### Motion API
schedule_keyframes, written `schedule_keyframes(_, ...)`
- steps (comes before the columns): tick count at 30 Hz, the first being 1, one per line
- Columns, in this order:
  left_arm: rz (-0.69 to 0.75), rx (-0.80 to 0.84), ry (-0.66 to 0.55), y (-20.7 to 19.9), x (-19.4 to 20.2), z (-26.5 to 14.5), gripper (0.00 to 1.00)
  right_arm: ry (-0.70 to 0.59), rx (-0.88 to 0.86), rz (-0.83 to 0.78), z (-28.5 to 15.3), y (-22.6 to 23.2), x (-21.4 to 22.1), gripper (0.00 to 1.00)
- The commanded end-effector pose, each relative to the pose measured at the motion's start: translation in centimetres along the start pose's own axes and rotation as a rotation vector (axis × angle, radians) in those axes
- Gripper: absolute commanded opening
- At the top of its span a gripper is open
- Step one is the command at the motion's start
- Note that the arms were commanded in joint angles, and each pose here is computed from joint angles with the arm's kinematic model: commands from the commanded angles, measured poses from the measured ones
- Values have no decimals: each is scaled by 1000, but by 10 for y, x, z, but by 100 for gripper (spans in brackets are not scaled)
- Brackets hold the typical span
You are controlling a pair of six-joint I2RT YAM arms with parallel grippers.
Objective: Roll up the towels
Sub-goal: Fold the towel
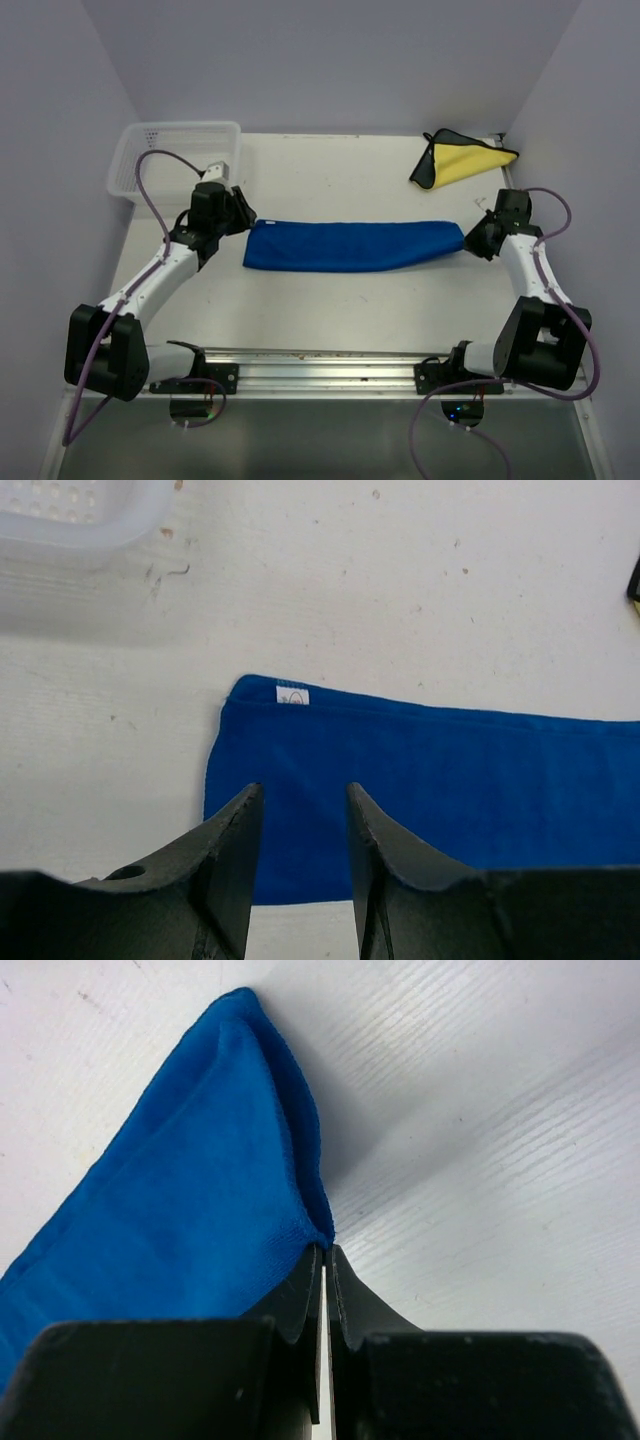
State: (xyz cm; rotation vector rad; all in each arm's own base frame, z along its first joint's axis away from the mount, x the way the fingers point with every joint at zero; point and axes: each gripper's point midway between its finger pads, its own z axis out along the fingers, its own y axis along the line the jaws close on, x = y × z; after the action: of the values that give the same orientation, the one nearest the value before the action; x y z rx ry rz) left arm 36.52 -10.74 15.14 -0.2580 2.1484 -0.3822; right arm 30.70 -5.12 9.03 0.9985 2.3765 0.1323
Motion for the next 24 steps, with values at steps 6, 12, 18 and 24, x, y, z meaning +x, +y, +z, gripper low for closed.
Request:
schedule_keyframes(6, -88, -14, 91, 12, 48, -7, 42, 26, -143, -95, -7, 32, 11, 0)
schedule_keyframes(12, -88, 24, 88, 5, 45, -18, 42, 0, -227, -200, -14, 81, 19, 0)
schedule_keyframes(18, -4, 14, 21, 1, 12, -33, 43, 9, -320, -238, -26, 132, 22, 0)
schedule_keyframes(24, 74, -70, -51, 15, -9, -44, 43, 45, -394, -347, -41, 186, 37, 0)
